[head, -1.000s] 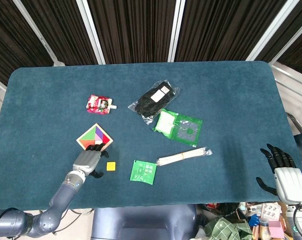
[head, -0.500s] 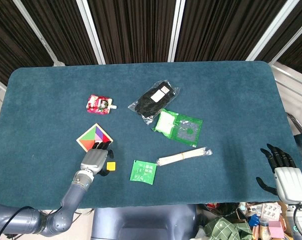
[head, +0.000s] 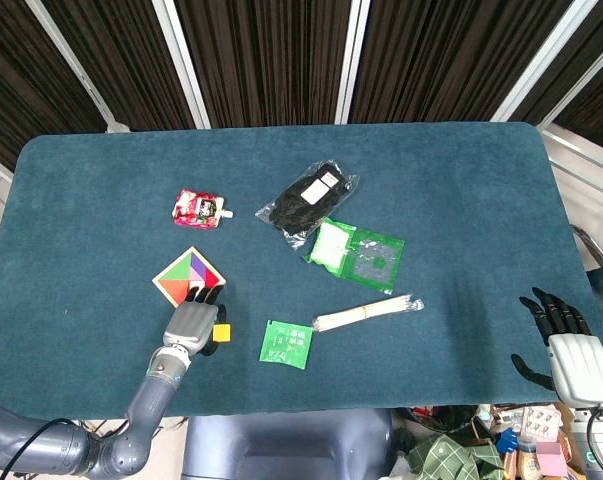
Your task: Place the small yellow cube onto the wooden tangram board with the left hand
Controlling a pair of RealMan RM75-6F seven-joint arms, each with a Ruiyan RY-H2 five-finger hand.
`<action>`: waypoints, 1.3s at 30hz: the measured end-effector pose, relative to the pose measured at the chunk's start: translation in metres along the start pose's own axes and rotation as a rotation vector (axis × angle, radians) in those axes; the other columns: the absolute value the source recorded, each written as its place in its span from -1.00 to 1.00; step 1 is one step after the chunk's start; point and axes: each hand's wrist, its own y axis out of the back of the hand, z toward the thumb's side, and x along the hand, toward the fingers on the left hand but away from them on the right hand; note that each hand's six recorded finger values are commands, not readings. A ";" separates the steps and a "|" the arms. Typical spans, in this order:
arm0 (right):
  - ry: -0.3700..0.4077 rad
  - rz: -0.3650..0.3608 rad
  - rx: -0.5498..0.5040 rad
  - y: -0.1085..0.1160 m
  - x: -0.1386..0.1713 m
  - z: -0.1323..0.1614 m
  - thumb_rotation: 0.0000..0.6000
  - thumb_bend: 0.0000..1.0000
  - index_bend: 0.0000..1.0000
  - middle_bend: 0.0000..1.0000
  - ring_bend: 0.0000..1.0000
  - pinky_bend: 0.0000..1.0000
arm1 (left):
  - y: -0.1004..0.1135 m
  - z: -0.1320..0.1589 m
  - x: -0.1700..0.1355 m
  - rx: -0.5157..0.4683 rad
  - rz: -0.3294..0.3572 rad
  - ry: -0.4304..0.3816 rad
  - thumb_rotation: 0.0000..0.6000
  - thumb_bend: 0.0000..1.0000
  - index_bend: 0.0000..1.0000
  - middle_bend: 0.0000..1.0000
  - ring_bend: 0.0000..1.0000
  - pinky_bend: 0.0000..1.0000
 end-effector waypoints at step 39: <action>-0.003 0.012 -0.009 -0.002 0.000 0.000 1.00 -0.66 -0.71 -0.91 -0.85 -0.74 | -0.008 0.006 0.002 0.063 0.055 -0.006 1.00 -0.42 -0.16 -1.00 -1.00 -1.00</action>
